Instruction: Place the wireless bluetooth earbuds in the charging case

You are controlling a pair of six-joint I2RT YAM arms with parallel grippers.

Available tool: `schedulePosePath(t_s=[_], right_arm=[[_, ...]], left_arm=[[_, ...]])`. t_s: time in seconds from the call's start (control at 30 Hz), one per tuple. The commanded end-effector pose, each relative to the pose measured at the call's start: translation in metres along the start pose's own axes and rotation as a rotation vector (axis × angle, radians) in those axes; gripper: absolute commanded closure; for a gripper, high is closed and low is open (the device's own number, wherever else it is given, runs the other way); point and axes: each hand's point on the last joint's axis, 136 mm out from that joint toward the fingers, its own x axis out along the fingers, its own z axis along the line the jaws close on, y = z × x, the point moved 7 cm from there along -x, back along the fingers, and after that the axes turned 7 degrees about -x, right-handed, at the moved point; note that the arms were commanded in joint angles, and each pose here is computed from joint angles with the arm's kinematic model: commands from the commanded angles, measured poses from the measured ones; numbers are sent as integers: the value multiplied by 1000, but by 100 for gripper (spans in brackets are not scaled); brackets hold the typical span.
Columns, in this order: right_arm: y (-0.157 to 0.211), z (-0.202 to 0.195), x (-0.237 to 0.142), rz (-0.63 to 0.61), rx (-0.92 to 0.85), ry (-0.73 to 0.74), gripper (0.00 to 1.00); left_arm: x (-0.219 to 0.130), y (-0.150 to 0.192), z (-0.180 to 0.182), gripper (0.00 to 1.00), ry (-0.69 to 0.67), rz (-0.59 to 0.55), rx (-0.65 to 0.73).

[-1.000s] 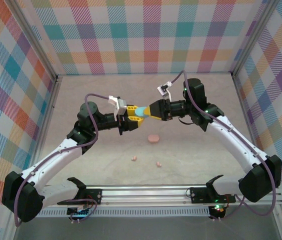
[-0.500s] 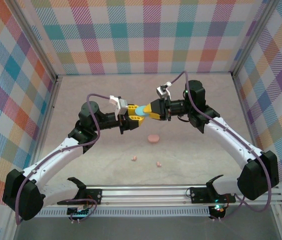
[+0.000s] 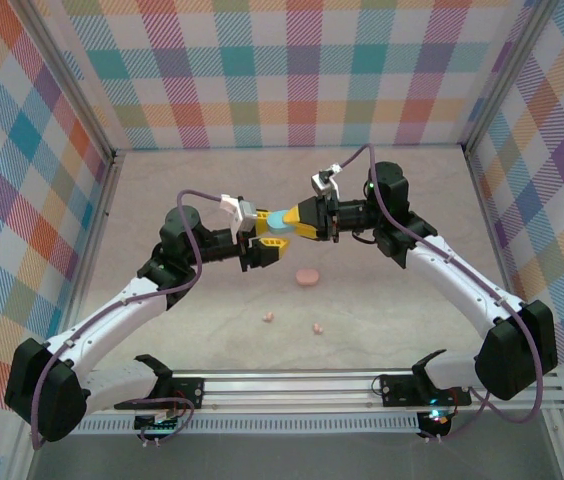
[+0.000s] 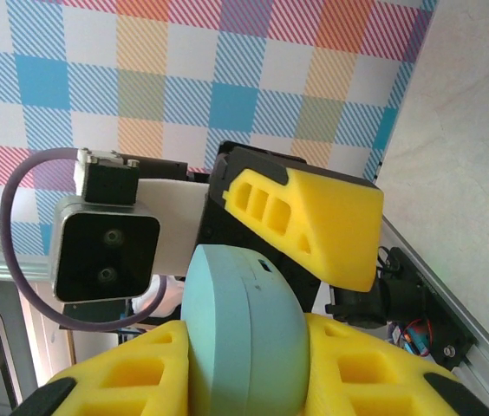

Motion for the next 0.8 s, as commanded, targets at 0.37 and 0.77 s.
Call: schedulePosePath(t_s=[0.37,0.77], right_arm=[[1,4,-1,-8,-25,-12,81],[3,5,-1,11,-28,-22,81]], left_arm=[[-12,-19,-11,49,43,-98,23],[-9,-21,-3,48,1,-98,15]])
